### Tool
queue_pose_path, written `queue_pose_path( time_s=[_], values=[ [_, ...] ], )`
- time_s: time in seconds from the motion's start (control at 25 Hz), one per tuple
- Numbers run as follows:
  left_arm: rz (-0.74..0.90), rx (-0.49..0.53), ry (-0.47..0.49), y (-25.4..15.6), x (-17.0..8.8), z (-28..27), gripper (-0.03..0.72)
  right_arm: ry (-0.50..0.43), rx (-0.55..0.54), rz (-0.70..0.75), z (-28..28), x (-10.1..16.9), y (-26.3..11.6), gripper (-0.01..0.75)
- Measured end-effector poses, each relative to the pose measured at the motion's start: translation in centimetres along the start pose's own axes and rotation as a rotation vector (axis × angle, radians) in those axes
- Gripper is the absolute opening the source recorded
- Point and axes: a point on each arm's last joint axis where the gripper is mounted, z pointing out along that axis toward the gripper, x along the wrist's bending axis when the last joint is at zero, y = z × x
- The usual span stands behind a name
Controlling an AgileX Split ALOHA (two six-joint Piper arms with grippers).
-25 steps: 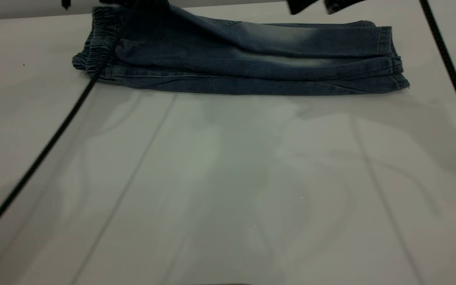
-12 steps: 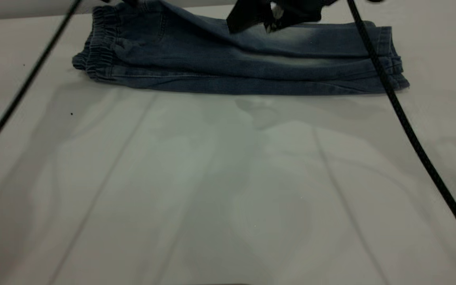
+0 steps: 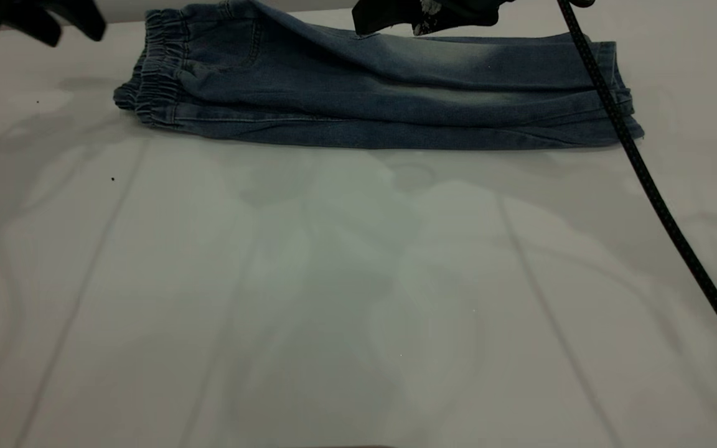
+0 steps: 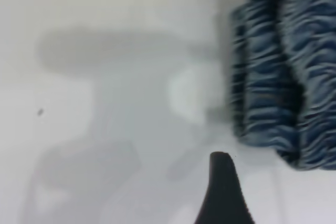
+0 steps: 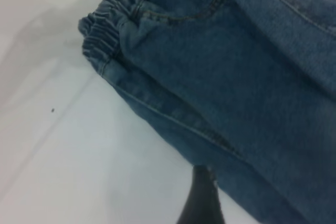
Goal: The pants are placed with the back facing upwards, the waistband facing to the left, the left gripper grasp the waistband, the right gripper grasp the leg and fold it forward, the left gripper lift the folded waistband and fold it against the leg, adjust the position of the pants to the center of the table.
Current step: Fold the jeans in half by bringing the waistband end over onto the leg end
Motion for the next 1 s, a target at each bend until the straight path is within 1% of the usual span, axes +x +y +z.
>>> queue_pose_path(
  time_s=[0.2,0.36,0.6,0.8,1.0],
  values=[
    [-0.057,0.038,-0.004,-1.1,0.7,2.3,0.456,-0.036,-0.024,-0.003,-0.1,-0.1,1.5,0.496],
    [-0.121,0.012,-0.011,-1.6,1.0,4.2,0.456,-0.062,-0.016,-0.006,-0.1,-0.1,2.2,0.485],
    [-0.197,-0.022,-0.048,-1.6,1.0,5.3,0.456,-0.081,0.048,-0.013,-0.2,-0.2,2.1,0.483],
    [-0.177,-0.039,-0.072,-1.4,0.8,5.2,0.456,-0.094,0.133,-0.021,-0.2,-0.3,1.3,0.483],
    [-0.168,-0.058,-0.064,-1.3,0.8,5.4,0.456,-0.105,0.155,-0.029,-0.3,-0.4,1.1,0.483]
  ],
)
